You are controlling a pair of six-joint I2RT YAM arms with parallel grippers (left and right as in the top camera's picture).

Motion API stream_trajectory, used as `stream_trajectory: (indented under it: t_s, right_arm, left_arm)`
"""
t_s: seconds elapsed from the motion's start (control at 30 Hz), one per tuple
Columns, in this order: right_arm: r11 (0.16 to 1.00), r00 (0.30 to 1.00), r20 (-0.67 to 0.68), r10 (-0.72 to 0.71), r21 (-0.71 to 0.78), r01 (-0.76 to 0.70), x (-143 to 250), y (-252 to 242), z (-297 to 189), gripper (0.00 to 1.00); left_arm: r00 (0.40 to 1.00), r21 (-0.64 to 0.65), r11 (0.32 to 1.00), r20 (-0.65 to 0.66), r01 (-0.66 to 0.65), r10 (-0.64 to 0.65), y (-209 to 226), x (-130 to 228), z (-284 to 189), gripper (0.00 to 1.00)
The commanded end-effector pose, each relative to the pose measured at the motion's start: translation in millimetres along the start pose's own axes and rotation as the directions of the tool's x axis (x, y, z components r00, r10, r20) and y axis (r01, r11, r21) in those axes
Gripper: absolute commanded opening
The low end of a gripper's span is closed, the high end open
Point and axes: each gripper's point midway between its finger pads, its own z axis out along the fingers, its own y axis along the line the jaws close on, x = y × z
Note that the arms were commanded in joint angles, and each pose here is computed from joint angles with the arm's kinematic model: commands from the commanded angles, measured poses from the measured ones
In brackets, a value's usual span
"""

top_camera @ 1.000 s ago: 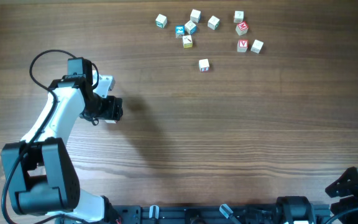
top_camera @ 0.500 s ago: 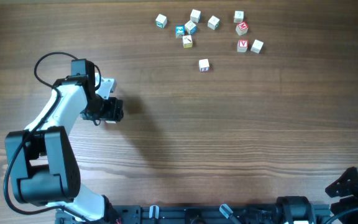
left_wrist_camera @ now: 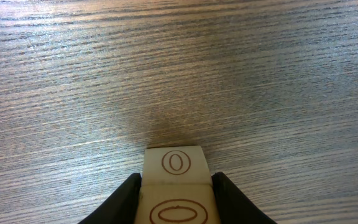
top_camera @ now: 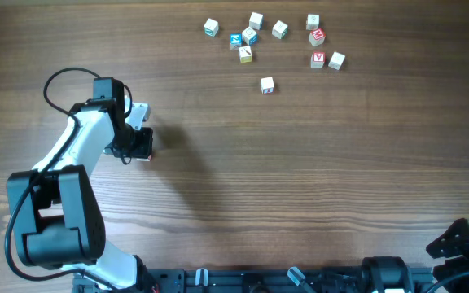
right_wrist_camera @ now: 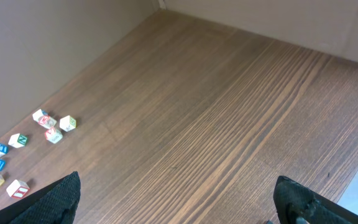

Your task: Form a tower

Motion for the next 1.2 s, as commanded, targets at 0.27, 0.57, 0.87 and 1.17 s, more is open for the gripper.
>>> stream_trajectory:
  t_s: [0.27, 0.57, 0.87, 1.17]
  right_arm:
    - [1.0, 1.0, 0.018, 0.013, 0.01, -0.013, -2.8, -2.9, -1.6, 1.0]
    - [1.0, 1.0, 0.018, 0.013, 0.01, -0.013, -2.8, -2.9, -1.6, 1.0]
    - [1.0, 1.0, 0.018, 0.012, 0.01, -0.013, -2.8, -2.9, -1.6, 1.0]
    - [1.0, 1.0, 0.018, 0.012, 0.01, -0.013, -2.8, -2.9, -1.6, 1.0]
  left_arm:
    - [0.999, -0.004, 1.0, -0.034, -0.002, 0.002, 0.3, 8.0, 4.5, 0.3]
    - [0.999, -0.002, 1.0, -0.041, -0.006, 0.006, -1.1, 9.4, 4.4, 0.47]
    - [0.999, -0.001, 1.0, -0.042, -0.012, 0.012, -3.2, 9.3, 4.6, 0.39]
    - [0.999, -0.002, 1.0, -0.043, -0.013, 0.013, -3.4, 9.4, 4.6, 0.59]
